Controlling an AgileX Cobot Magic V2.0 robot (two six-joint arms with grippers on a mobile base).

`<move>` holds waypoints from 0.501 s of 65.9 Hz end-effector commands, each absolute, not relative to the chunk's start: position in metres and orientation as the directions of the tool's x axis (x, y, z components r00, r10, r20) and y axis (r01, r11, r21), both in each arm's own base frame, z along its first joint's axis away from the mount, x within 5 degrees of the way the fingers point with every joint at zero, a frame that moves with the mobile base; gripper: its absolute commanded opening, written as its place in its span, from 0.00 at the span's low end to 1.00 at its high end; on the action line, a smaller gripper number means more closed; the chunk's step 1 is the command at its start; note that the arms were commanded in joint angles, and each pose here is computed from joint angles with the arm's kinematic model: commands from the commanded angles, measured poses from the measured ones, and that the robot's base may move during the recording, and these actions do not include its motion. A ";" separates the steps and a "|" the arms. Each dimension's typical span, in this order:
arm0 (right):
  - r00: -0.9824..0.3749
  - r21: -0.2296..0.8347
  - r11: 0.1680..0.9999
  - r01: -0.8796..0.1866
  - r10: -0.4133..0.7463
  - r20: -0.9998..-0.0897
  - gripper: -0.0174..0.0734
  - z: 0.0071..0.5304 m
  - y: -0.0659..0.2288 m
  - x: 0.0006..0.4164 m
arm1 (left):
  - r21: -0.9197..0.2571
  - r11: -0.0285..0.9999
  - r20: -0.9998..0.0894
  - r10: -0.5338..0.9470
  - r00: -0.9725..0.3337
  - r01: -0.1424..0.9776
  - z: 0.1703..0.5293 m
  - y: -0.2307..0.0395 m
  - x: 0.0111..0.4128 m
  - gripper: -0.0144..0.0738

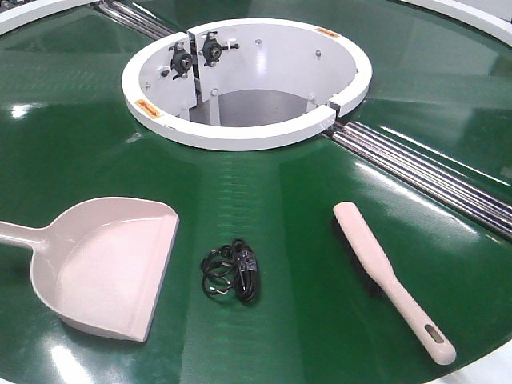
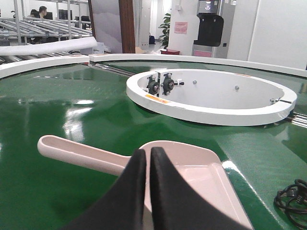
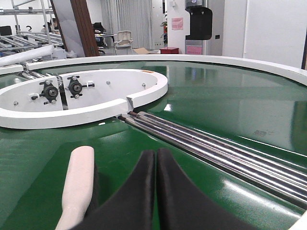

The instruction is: Clean and inspect green conveyor with broom and dustpan

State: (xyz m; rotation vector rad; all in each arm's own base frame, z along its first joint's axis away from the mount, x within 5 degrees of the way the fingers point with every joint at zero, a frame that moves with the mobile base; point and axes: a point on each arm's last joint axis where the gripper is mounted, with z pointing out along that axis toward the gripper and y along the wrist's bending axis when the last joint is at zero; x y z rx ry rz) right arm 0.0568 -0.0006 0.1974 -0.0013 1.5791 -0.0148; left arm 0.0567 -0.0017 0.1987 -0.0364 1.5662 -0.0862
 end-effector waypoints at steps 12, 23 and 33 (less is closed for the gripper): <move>0.078 -0.018 1.000 0.010 -0.018 -0.997 0.18 0.202 0.000 0.056 | -0.089 0.995 -0.994 -0.092 0.062 0.042 0.197 -0.002 0.057 0.16; 0.078 -0.018 1.000 0.010 -0.018 -0.997 0.18 0.202 0.000 0.056 | -0.089 0.995 -0.994 -0.092 0.062 0.042 0.197 -0.002 0.057 0.16; 0.078 -0.018 1.000 0.010 -0.018 -0.997 0.18 0.202 0.000 0.056 | -0.089 0.995 -0.994 -0.092 0.062 0.042 0.197 -0.002 0.057 0.16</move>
